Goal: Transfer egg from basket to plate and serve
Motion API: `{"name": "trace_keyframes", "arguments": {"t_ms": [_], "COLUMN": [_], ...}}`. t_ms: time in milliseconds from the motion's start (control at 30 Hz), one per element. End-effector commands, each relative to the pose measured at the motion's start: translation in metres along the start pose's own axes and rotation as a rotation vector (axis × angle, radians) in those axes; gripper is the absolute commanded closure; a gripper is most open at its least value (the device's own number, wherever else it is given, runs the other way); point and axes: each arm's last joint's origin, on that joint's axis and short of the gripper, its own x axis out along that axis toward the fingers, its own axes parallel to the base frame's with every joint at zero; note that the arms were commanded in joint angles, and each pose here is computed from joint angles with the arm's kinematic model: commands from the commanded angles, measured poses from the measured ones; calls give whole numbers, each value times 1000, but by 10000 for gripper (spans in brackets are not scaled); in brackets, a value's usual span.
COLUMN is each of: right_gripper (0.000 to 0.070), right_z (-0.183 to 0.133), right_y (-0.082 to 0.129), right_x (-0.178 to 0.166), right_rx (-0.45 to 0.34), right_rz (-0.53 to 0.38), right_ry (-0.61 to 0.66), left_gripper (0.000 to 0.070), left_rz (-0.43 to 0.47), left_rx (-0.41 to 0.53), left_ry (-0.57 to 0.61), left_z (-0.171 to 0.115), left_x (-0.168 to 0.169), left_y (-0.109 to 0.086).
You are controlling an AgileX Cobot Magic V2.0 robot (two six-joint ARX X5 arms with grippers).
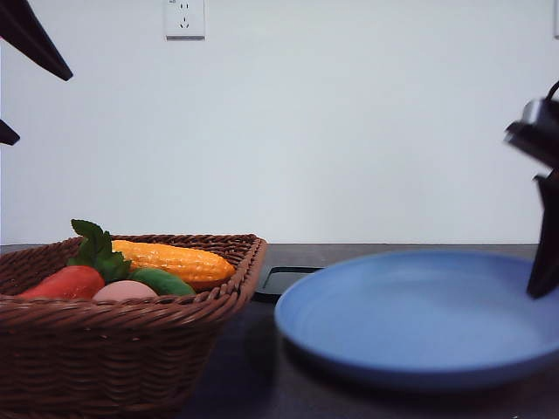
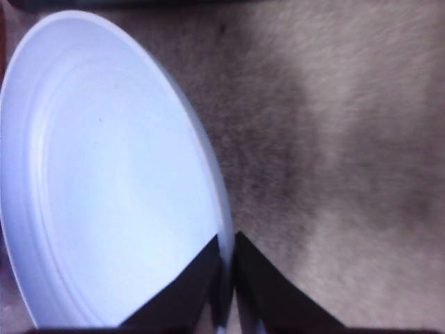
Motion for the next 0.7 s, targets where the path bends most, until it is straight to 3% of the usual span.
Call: {"name": "trace_keyframes", "arguments": {"t_ms": [0, 333, 667], "right_gripper": [700, 700, 700], "right_z": [3, 0, -2], "right_y": [2, 2, 3], "right_x": [-9, -55, -62], "right_rx": [-2, 16, 9], "right_rz": [8, 10, 14], "right_ry": [-49, -276, -313], "left_gripper": [273, 274, 281], "left_rz": [-21, 110, 228], "left_rx": [-29, -17, 28], "left_ry": [35, 170, 240], "left_z": [0, -19, -32], "left_x": [3, 40, 96], "left_y": [-5, -30, -42]}}
